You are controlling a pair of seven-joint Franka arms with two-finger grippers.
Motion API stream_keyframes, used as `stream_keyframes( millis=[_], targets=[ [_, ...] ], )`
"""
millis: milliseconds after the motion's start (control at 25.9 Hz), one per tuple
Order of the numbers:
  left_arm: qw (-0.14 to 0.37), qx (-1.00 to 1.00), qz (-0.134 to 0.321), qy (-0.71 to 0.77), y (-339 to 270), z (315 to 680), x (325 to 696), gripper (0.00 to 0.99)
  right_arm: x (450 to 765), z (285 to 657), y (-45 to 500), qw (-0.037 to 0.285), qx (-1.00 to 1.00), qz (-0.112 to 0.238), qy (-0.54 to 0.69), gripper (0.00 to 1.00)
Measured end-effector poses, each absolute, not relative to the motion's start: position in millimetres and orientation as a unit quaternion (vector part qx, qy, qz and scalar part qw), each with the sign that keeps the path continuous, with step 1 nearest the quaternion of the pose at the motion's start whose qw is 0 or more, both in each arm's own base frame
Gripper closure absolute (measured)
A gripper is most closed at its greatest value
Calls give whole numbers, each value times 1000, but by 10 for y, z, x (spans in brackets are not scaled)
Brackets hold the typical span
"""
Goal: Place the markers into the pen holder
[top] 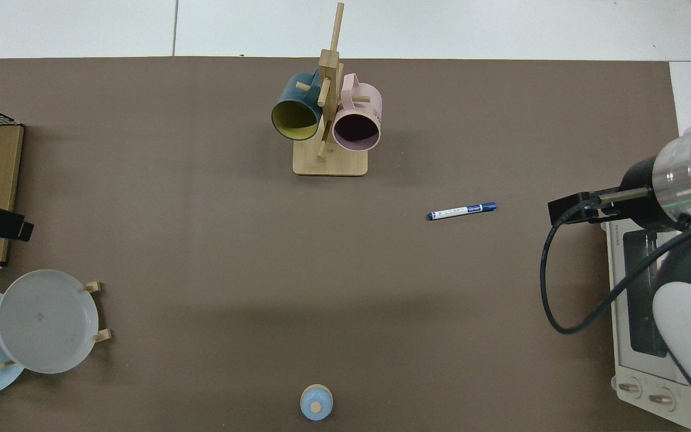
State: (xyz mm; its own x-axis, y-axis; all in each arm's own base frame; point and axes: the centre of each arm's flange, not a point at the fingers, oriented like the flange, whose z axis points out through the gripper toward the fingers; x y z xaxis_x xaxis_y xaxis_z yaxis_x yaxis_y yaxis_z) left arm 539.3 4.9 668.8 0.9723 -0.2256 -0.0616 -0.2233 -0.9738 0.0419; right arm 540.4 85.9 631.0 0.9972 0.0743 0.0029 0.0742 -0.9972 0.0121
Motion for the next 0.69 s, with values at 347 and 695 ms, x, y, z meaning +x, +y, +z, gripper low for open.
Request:
stream_keyframes(
  millis=[347,695],
  targets=[
    [17,993,-33,-113,49,6688,5392,0,5405,6308,854,6,999,1,37,0],
    [17,993,-33,-113,50,6688,5392,0,5409,6283,822,6,999,-1,34,0]
  ],
)
